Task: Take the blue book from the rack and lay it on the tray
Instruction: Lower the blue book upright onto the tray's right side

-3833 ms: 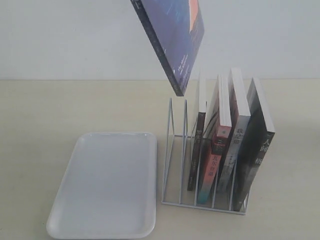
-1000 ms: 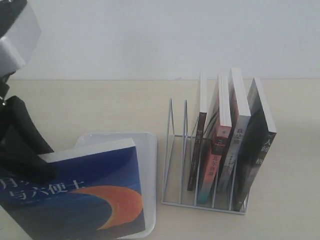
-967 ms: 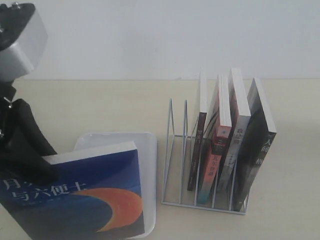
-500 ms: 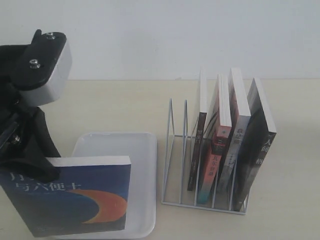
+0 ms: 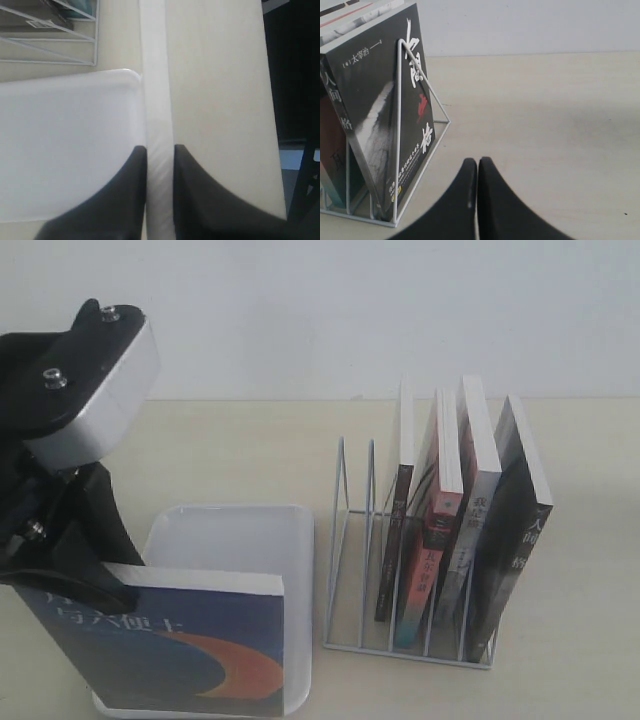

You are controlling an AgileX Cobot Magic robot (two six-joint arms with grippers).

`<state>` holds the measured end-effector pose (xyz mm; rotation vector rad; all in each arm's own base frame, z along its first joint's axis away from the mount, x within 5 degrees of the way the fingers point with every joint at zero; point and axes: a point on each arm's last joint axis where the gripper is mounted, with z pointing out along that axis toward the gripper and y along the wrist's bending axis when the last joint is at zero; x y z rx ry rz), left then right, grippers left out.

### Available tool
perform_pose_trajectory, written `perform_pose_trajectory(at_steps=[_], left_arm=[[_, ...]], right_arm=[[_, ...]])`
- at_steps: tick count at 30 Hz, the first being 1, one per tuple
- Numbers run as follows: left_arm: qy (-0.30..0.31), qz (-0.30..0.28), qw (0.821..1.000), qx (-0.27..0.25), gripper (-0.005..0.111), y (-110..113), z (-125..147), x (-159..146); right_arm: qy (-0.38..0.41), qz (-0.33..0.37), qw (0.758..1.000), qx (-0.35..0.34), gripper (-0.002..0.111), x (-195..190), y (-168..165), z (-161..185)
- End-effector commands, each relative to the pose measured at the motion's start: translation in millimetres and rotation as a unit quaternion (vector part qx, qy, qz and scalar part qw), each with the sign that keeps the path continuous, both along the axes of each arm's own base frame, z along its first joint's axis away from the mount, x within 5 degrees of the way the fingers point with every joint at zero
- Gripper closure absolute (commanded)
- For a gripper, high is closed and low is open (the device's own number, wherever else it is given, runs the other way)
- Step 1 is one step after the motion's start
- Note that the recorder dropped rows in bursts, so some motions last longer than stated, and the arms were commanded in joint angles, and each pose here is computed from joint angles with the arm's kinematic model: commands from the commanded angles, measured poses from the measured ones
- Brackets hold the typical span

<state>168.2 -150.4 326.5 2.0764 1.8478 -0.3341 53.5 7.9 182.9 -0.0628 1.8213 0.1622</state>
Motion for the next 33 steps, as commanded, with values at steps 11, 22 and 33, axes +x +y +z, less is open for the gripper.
perform_pose_trajectory(at_steps=[11,22,33], left_arm=[[0.01,-0.001,1.0,-0.011,0.103,1,-9,20],[0.029,0.007,1.0,0.004,0.103,0,-23,32],[0.033,0.045,0.998,-0.019,0.103,8,-15,43]], right_arm=[[-0.007,-0.002,1.0,0.0,0.108,0,0,1],[-0.007,-0.002,1.0,0.0,0.108,0,0,1],[-0.007,-0.002,1.0,0.0,0.108,0,0,1]])
